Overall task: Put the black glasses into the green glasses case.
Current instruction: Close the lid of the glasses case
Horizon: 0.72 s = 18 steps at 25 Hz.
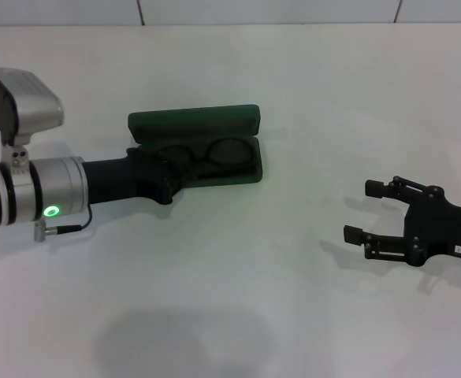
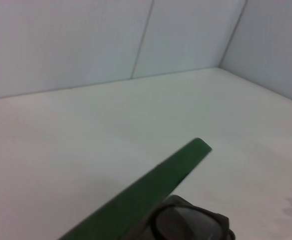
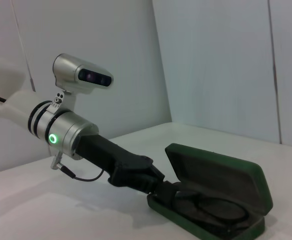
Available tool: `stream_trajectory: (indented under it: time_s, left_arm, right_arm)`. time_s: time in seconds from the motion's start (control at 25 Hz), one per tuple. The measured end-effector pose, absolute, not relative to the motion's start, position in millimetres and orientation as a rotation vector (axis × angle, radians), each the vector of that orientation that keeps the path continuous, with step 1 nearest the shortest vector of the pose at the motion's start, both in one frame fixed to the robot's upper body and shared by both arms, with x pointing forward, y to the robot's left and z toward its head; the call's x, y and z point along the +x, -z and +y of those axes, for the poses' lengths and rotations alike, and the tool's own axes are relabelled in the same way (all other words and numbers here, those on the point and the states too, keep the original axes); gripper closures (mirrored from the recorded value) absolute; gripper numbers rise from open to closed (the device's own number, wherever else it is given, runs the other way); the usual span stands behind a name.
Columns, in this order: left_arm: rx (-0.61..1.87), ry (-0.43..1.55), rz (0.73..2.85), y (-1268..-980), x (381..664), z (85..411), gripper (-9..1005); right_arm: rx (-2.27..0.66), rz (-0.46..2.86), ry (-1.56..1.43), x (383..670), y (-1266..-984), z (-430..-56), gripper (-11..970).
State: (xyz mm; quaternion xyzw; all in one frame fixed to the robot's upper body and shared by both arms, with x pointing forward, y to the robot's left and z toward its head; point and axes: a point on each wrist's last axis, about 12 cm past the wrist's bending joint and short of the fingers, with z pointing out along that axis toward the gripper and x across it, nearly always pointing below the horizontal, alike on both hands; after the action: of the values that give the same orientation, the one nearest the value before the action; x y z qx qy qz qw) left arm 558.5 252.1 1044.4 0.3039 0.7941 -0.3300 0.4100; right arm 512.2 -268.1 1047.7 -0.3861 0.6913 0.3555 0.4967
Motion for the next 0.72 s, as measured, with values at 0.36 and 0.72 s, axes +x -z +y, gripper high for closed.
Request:
stream_trajectory:
  time_s: [0.36, 0.72]
  left_arm:
    - [0.76, 0.774, 2.018, -1041.2, 562.0, 252.9, 996]
    - [0.753, 0.741, 2.021, -1041.5, 564.6, 256.0, 997]
  right_arm:
    - [-0.938, 1.666, -0.867, 512.7, -1049.0, -267.1, 76]
    - [-0.939, 1.662, -0.868, 513.2, -1049.6, -266.9, 76]
